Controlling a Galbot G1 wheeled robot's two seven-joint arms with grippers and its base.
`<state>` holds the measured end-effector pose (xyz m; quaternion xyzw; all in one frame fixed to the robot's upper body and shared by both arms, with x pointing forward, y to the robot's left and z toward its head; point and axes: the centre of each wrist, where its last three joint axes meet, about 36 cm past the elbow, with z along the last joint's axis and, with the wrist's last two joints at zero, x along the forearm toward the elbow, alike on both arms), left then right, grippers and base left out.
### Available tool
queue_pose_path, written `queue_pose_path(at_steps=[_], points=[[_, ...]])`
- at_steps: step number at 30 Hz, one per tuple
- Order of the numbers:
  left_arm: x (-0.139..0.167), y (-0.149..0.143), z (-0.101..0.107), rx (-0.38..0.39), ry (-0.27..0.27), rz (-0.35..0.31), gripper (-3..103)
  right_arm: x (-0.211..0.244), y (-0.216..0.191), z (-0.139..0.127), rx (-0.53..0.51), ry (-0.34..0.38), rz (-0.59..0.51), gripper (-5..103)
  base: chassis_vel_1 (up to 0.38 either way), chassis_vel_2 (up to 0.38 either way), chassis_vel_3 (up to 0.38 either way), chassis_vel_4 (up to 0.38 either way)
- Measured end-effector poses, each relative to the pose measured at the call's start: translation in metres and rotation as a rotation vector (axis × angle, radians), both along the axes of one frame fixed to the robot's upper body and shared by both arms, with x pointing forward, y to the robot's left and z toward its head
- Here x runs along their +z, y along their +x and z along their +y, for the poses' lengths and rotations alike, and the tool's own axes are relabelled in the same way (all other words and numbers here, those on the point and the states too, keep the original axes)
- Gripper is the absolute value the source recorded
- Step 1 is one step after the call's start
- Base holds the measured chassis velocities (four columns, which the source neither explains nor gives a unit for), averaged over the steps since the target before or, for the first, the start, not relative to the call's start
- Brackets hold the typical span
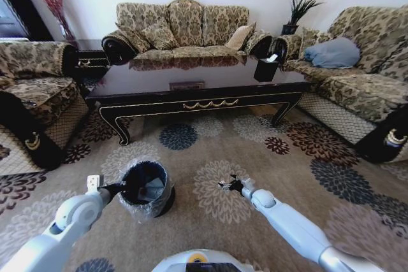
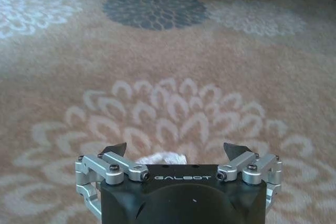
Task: Move to the front of the table and pick up the trash from the floor, then place it into the trash bin.
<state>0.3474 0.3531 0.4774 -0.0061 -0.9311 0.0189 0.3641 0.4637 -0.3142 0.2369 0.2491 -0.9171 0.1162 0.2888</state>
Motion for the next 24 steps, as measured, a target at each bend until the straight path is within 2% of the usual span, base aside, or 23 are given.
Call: queue_pose_path(at_steps=[6,24], points=[[0.001,-0.003,-0.004,-0.009,-0.017,0.012,3,-0.014,-0.001,-0.005,-0.021,-0.002,0.02,100,0.0,0.0,0.0,0.0],[0.018,-0.004,0.013,0.025,-0.017,-0.002,3,-0.033,0.019,0.014,0.017,-0.021,0.032,100,0.0,0.0,0.0,0.0]])
